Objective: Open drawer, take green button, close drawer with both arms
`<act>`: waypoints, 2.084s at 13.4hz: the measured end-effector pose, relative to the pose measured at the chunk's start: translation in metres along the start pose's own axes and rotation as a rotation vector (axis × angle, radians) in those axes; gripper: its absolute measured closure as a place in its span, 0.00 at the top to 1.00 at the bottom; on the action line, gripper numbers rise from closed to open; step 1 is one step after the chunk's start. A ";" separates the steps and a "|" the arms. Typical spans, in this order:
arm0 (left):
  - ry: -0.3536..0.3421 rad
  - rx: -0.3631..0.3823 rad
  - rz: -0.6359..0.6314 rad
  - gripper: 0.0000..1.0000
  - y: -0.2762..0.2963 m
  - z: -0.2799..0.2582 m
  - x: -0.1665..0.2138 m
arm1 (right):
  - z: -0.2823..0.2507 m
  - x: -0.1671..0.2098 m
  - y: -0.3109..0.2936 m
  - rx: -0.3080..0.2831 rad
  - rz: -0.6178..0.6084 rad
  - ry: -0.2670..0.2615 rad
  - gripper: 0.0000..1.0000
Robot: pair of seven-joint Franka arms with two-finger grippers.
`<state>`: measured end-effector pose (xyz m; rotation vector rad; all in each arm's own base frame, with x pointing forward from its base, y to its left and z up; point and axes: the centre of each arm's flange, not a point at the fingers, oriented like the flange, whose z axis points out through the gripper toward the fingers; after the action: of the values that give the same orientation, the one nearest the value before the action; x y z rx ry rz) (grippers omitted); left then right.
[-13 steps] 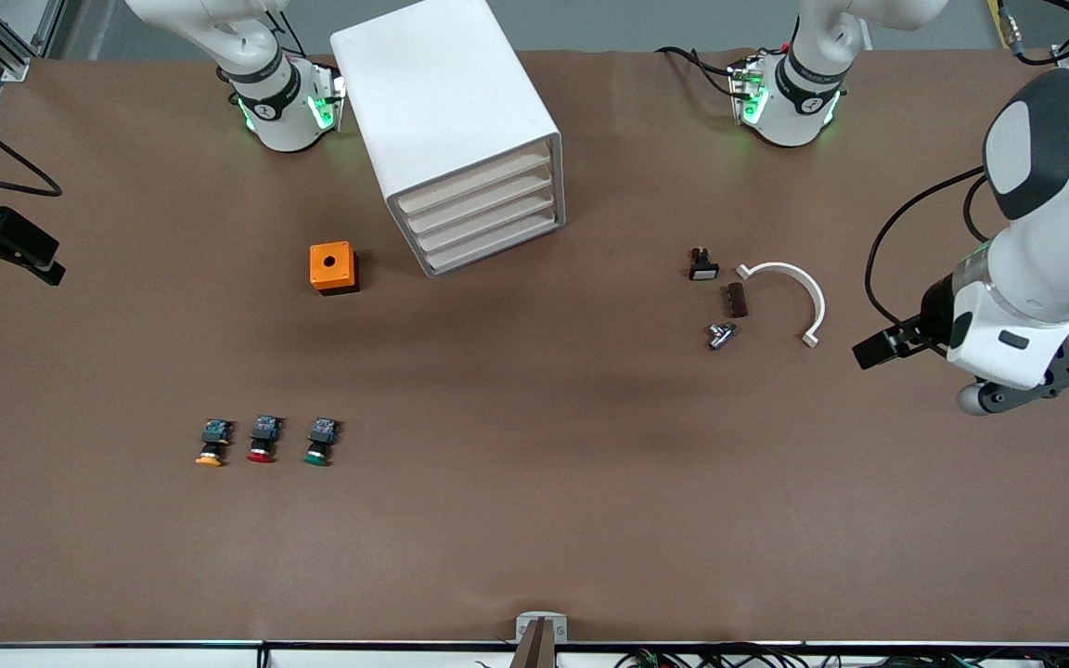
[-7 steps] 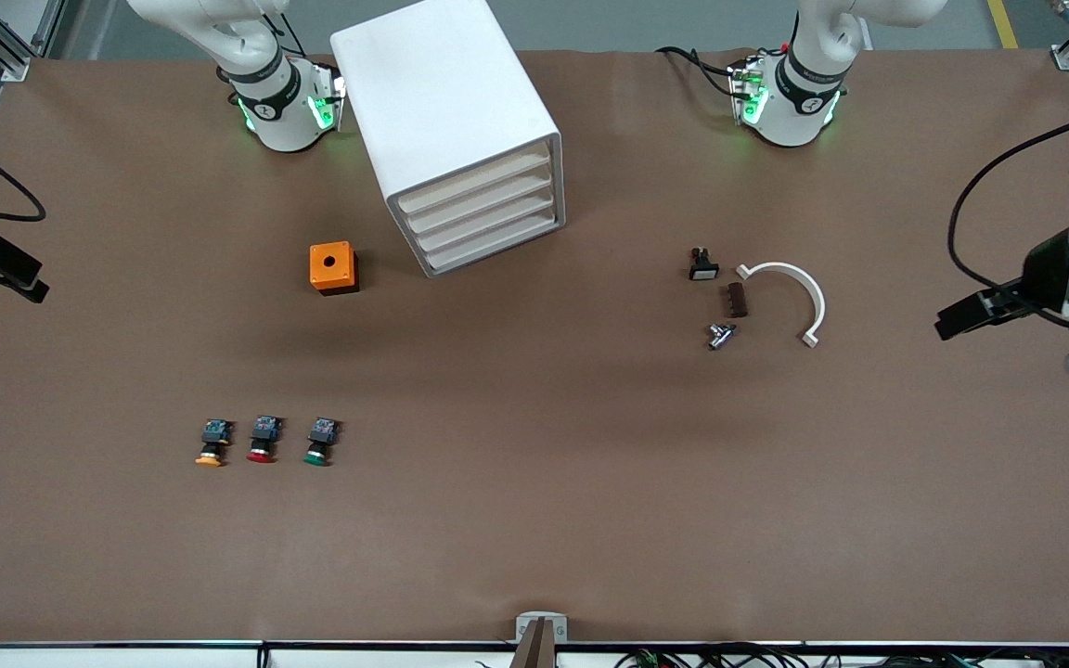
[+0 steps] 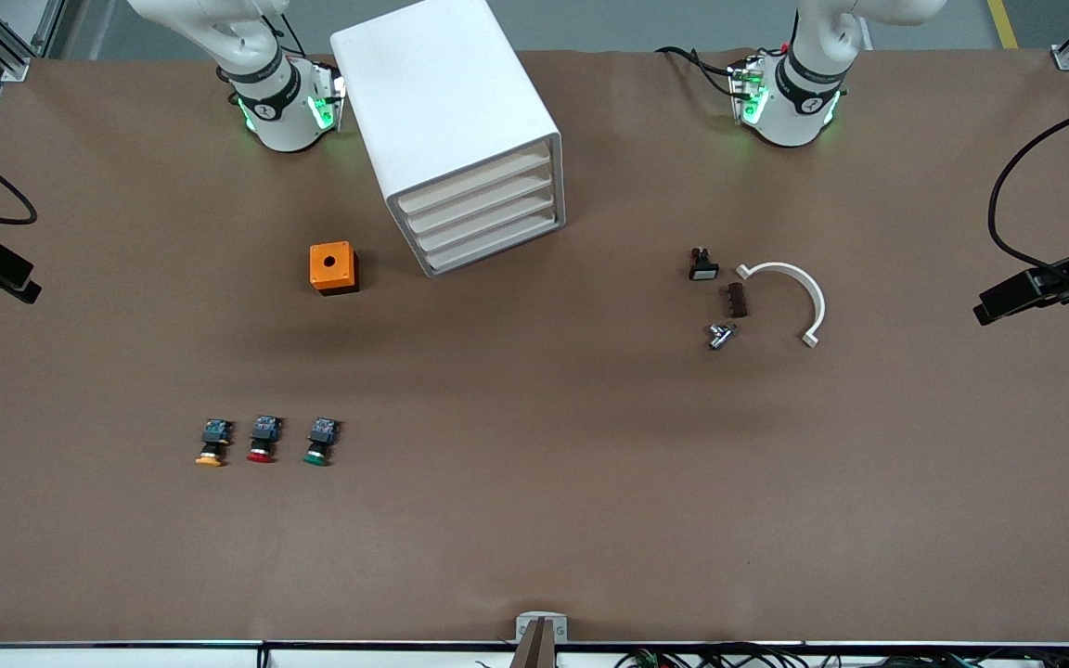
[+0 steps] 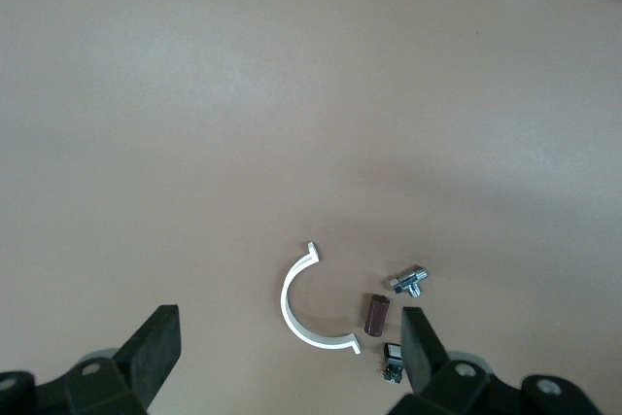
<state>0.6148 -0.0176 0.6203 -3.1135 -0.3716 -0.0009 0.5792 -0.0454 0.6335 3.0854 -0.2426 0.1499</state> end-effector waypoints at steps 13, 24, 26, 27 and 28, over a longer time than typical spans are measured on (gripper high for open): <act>-0.023 -0.072 0.045 1.00 -0.008 -0.026 -0.050 | 0.000 0.001 0.006 0.000 0.009 0.005 1.00; -0.051 -0.068 0.052 1.00 -0.005 -0.017 -0.053 | -0.001 0.001 0.006 0.000 0.009 0.010 1.00; -0.050 -0.071 0.061 1.00 -0.001 -0.018 -0.055 | -0.001 0.001 0.007 0.000 0.010 0.010 1.00; -0.052 -0.074 0.070 1.00 0.003 -0.018 -0.056 | -0.001 0.001 0.007 0.000 0.011 0.010 1.00; -0.054 -0.076 0.077 1.00 0.006 -0.017 -0.056 | -0.001 0.001 0.008 0.000 0.012 0.011 1.00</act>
<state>0.5612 -0.0363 0.6374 -3.2061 -0.2575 0.0706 0.5789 -0.0532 0.6353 3.0828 -0.2611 0.1666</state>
